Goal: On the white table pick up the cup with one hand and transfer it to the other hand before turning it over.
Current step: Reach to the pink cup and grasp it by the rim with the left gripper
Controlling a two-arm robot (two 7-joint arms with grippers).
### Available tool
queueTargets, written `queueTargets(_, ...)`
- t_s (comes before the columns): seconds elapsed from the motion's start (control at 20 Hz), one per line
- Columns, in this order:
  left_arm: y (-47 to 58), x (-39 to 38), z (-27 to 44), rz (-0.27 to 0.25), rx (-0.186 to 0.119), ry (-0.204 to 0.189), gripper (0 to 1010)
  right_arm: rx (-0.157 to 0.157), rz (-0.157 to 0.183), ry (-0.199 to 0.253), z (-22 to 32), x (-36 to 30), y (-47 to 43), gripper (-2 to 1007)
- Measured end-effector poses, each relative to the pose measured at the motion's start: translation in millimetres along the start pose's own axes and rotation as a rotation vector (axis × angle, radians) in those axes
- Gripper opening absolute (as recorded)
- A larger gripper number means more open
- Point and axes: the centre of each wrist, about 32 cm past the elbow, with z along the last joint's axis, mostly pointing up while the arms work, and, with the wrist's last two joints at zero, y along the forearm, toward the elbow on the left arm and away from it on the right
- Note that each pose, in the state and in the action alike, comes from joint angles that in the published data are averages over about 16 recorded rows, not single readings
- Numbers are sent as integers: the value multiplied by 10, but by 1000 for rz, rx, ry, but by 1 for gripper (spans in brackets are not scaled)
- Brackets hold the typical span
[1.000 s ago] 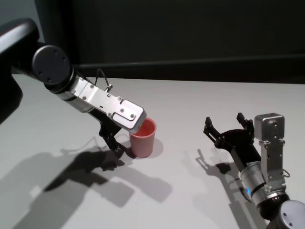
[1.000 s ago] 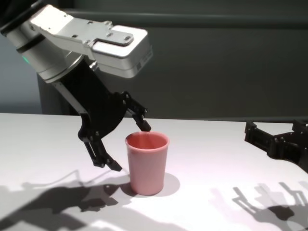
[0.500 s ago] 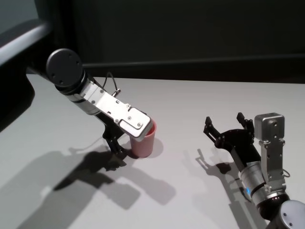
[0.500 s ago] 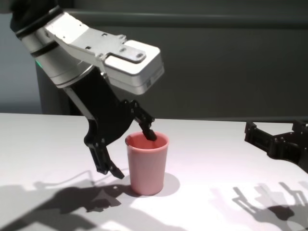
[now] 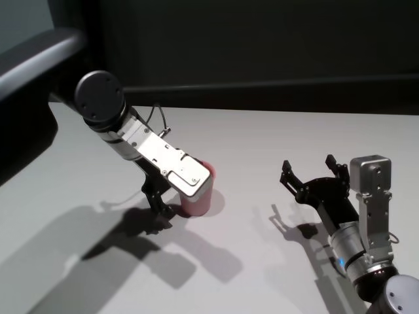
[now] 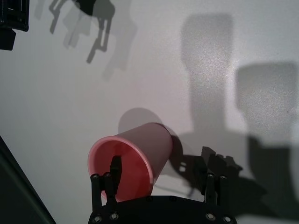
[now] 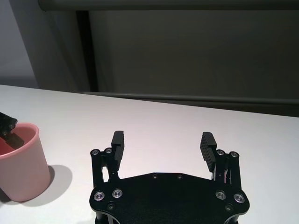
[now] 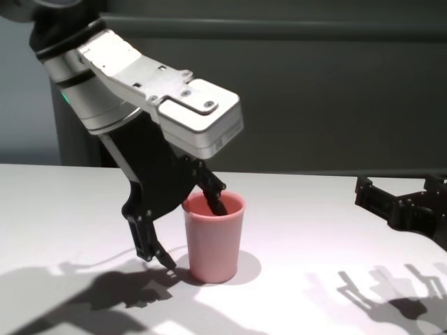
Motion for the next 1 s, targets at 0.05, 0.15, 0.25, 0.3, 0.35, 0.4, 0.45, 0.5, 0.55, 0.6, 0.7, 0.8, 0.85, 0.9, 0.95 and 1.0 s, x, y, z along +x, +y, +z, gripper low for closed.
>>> queueTargets(0.05,-7,6,5,-4,2,-3,1001,0,0,0,0,0,0,1002)
queueTargets(0.15,-19,19,12,-11,6,-9,1001,0,0,0,0,0,0,1002)
queueTargets(0.25,-30,31,19,-17,9,-14,1001,0,0,0,0,0,0,1002)
queueTargets(0.3,-36,37,22,-19,10,-16,1001,0,0,0,0,0,0,1002)
queueTargets(0.35,-41,43,24,-22,11,-18,1001,0,0,0,0,0,0,1002)
queueTargets(0.4,-45,48,26,-24,13,-19,1001,0,0,0,0,0,0,1002)
queueTargets(0.45,-49,53,28,-26,14,-20,1001,0,0,0,0,0,0,1002)
queueTargets(0.5,-53,58,29,-28,15,-21,1001,0,0,0,0,0,0,1002)
queueTargets(0.55,-56,64,30,-30,16,-22,1001,0,0,0,0,0,0,1002)
queueTargets(0.6,-59,69,30,-31,18,-23,1001,0,0,0,0,0,0,1002)
queueTargets(0.7,-65,79,30,-35,20,-25,1001,0,0,0,0,0,0,1002)
queueTargets(0.8,-69,88,29,-38,22,-26,1001,0,0,0,0,0,0,1002)
queueTargets(0.85,-70,93,29,-40,23,-26,1001,0,0,0,0,0,0,1002)
queueTargets(0.9,-72,97,28,-41,24,-26,1001,0,0,0,0,0,0,1002)
queueTargets(0.95,-73,100,28,-43,25,-27,1001,0,0,0,0,0,0,1002)
queueTargets(1.0,-75,103,27,-44,26,-27,1001,0,0,0,0,0,0,1002)
